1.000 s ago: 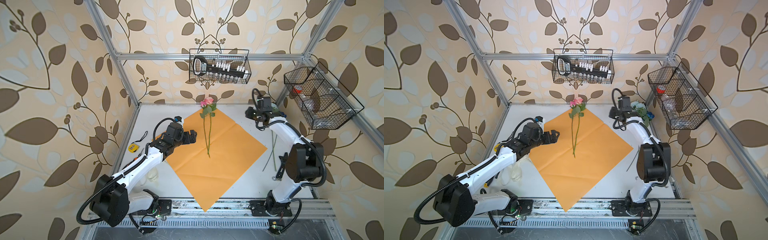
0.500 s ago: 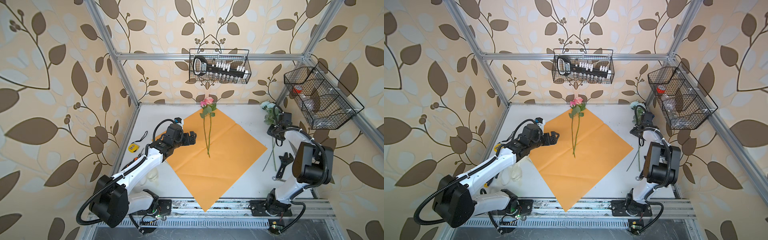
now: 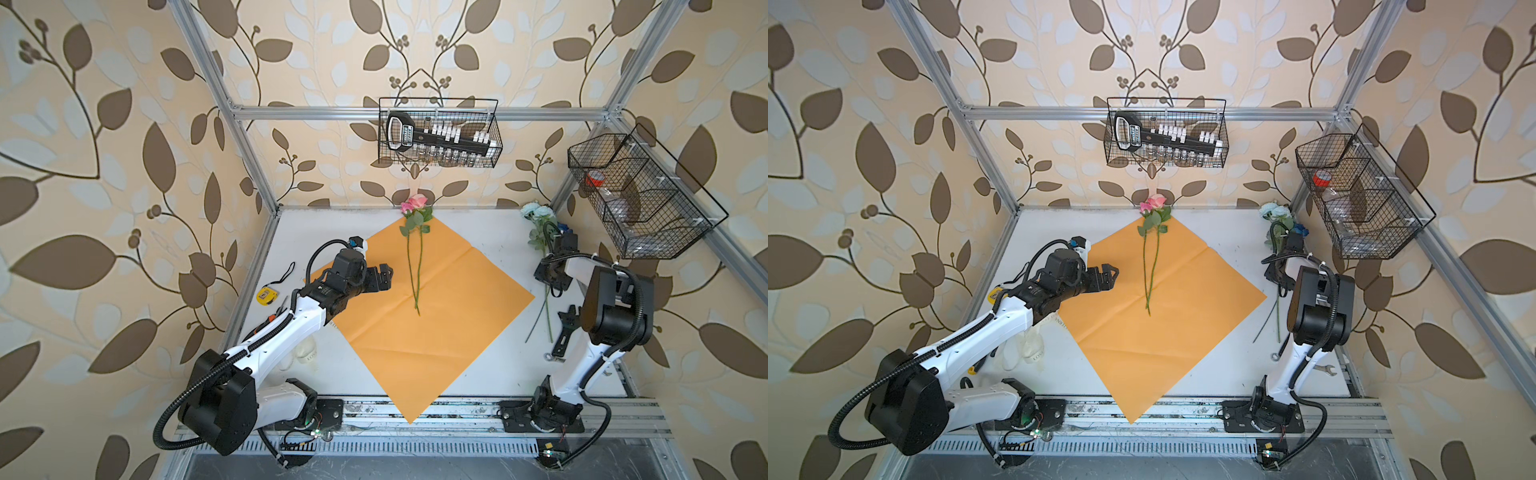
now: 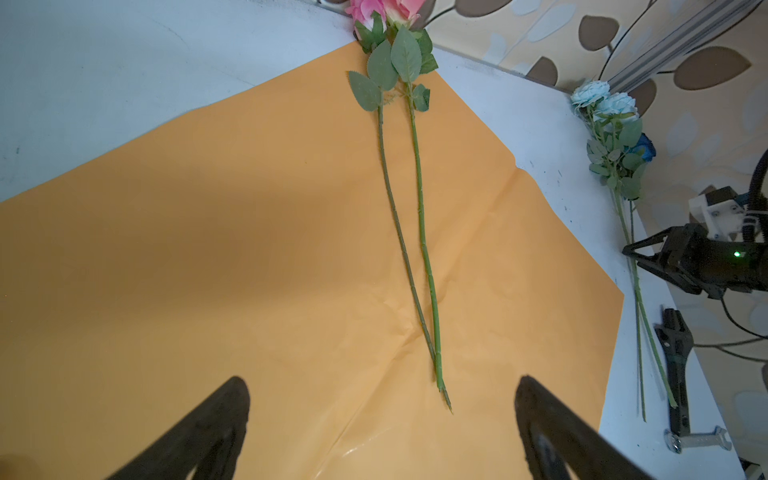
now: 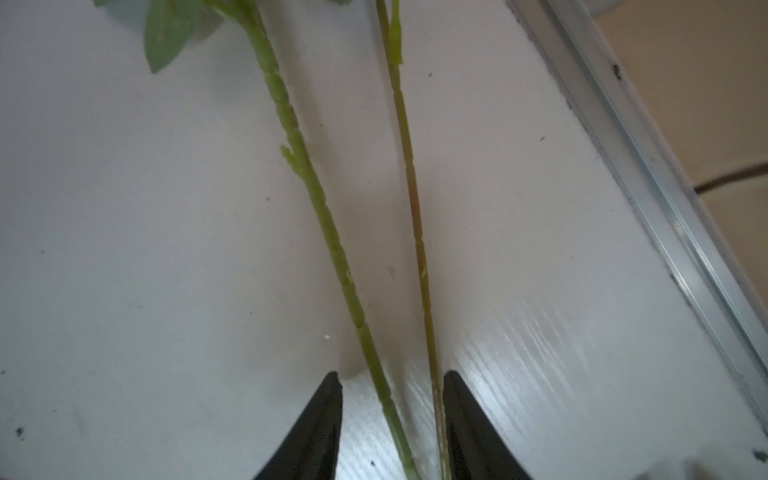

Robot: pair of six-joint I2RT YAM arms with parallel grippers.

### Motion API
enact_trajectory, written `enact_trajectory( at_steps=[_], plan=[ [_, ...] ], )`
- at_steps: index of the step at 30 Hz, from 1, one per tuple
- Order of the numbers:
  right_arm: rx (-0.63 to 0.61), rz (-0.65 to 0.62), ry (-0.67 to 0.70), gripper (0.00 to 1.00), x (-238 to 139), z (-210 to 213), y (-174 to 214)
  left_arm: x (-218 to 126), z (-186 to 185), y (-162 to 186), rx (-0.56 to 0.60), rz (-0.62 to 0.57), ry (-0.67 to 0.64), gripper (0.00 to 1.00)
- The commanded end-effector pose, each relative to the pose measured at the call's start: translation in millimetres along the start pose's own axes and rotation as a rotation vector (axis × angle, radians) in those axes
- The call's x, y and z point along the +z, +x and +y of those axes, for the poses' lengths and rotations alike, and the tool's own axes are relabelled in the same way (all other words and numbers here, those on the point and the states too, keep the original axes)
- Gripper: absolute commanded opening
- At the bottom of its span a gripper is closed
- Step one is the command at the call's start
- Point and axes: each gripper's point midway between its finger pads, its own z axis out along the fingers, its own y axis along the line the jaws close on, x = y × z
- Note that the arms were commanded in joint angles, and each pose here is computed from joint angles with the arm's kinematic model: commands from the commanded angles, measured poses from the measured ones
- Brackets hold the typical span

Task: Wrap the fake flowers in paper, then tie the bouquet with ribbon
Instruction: 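Lift the pale blue flower and carry it over the paper with the right gripper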

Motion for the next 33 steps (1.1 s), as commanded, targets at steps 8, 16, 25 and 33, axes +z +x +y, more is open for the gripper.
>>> enact_trajectory(
  at_steps=[8,16,25,33],
  plan=[
    [-0.020,0.088,-0.086,0.33,19,18,14,-6,1,-12,0.010,-0.045,-0.001,0.99],
    [-0.037,0.096,-0.116,0.10,17,23,12,-6,0,-15,0.014,-0.048,0.000,0.99],
    [-0.070,0.055,-0.095,0.00,-3,23,0,-9,1,-16,0.013,-0.054,-0.006,0.99],
    [-0.098,-0.026,-0.078,0.00,-40,29,-18,-5,3,-15,0.010,-0.047,-0.010,0.99]
  ],
)
